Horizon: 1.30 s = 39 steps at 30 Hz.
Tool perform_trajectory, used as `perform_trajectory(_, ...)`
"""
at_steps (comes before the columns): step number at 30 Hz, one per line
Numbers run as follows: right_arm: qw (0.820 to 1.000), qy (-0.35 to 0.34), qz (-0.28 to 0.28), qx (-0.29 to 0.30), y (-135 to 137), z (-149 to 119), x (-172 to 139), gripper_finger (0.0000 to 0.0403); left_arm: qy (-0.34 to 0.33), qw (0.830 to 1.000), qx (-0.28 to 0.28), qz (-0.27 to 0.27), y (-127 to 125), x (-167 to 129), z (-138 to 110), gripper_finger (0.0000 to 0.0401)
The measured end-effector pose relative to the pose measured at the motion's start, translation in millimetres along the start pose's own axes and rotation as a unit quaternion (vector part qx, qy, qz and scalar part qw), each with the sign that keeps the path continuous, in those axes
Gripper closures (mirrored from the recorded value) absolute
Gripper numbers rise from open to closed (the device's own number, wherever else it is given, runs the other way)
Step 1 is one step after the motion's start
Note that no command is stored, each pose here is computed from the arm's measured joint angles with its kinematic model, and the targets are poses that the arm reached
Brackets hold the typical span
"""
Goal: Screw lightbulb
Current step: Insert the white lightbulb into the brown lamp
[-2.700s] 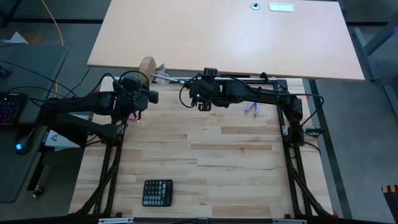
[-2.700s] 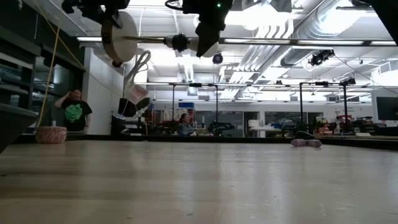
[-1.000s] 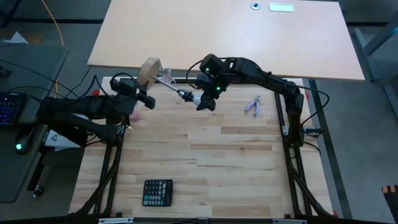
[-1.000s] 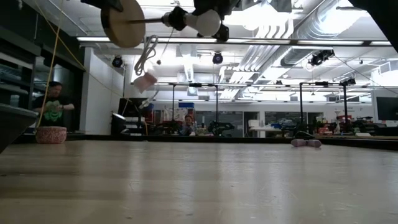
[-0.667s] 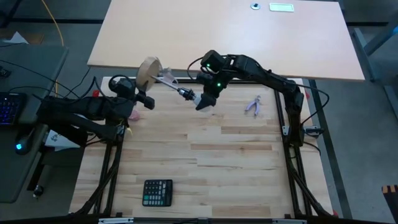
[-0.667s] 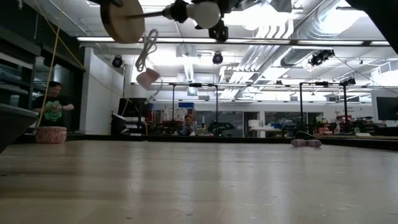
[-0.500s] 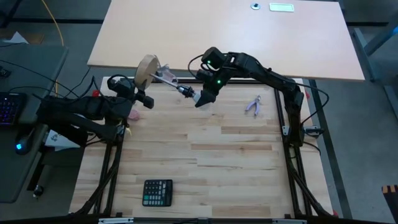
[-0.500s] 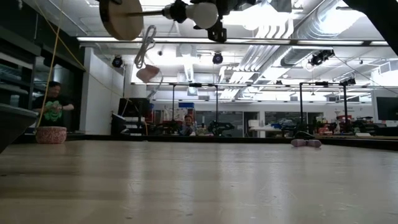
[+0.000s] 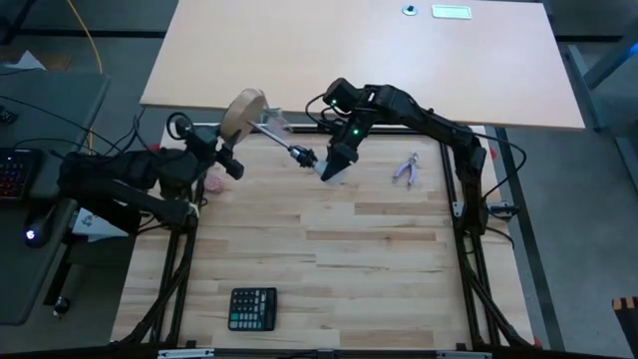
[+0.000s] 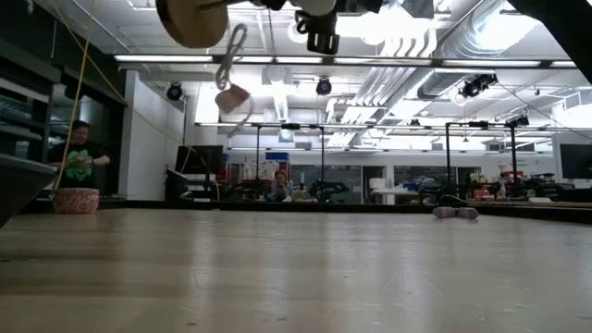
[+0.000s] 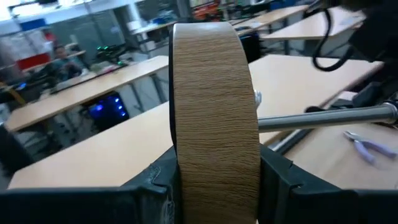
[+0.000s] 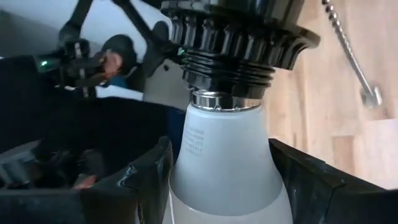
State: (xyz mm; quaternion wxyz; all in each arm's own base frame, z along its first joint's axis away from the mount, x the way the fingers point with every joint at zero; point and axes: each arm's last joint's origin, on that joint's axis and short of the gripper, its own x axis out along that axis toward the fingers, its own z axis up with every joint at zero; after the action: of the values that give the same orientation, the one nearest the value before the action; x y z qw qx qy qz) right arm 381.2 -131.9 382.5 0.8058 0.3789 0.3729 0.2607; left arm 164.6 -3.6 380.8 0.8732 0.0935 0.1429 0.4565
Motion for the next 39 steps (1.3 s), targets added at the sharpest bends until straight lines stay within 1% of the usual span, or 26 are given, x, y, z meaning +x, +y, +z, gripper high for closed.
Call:
perform_trajectory(4,1.000,0.006,0.017,-0.001,2,-1,2,0.0171,-0.006,1.000,0.018,-0.019,3,-2,2,0.0280)
perform_trajectory(11,0.999,0.017,0.040,-0.009,8,-2,10,0.0171,-0.012,0.999,0.014,-0.039,2,-3,3,0.0280)
perform_trajectory(15,0.998,0.025,0.056,0.003,12,-3,15,0.0171,-0.016,0.999,0.026,-0.040,2,-3,5,0.0280)
perform_trajectory(19,1.000,0.016,0.024,0.012,11,-2,15,0.0171,-0.016,0.999,0.030,-0.018,3,-3,4,0.0280)
perform_trajectory(21,1.000,0.013,0.009,0.003,10,-1,15,0.0171,-0.017,0.999,0.041,-0.012,3,-3,5,0.0280)
perform_trajectory(26,1.000,0.006,-0.004,-0.003,10,0,14,0.0171,-0.017,0.999,0.044,0.020,6,-4,4,0.0278)
perform_trajectory(29,1.000,-0.003,-0.016,-0.007,8,2,11,0.0171,-0.018,0.998,0.039,0.040,14,-6,4,0.0274)
perform_trajectory(32,1.000,-0.006,-0.017,-0.002,6,2,9,0.0171,-0.020,0.998,0.037,0.049,20,-9,4,0.0273)
perform_trajectory(34,1.000,-0.001,-0.014,0.005,6,1,8,0.0171,-0.020,0.997,0.050,0.060,24,-10,4,0.0272)
perform_trajectory(36,1.000,-0.003,0.002,0.001,8,1,4,0.0171,-0.005,0.990,0.115,0.086,27,-10,-1,0.0272)
perform_trajectory(37,1.000,-0.002,0.004,0.000,10,0,3,0.0171,-0.001,0.987,0.132,0.089,26,-10,-2,0.0272)
perform_trajectory(39,1.000,-0.001,0.004,0.002,10,-1,2,0.0171,0.002,0.984,0.148,0.097,26,-9,-2,0.0272)
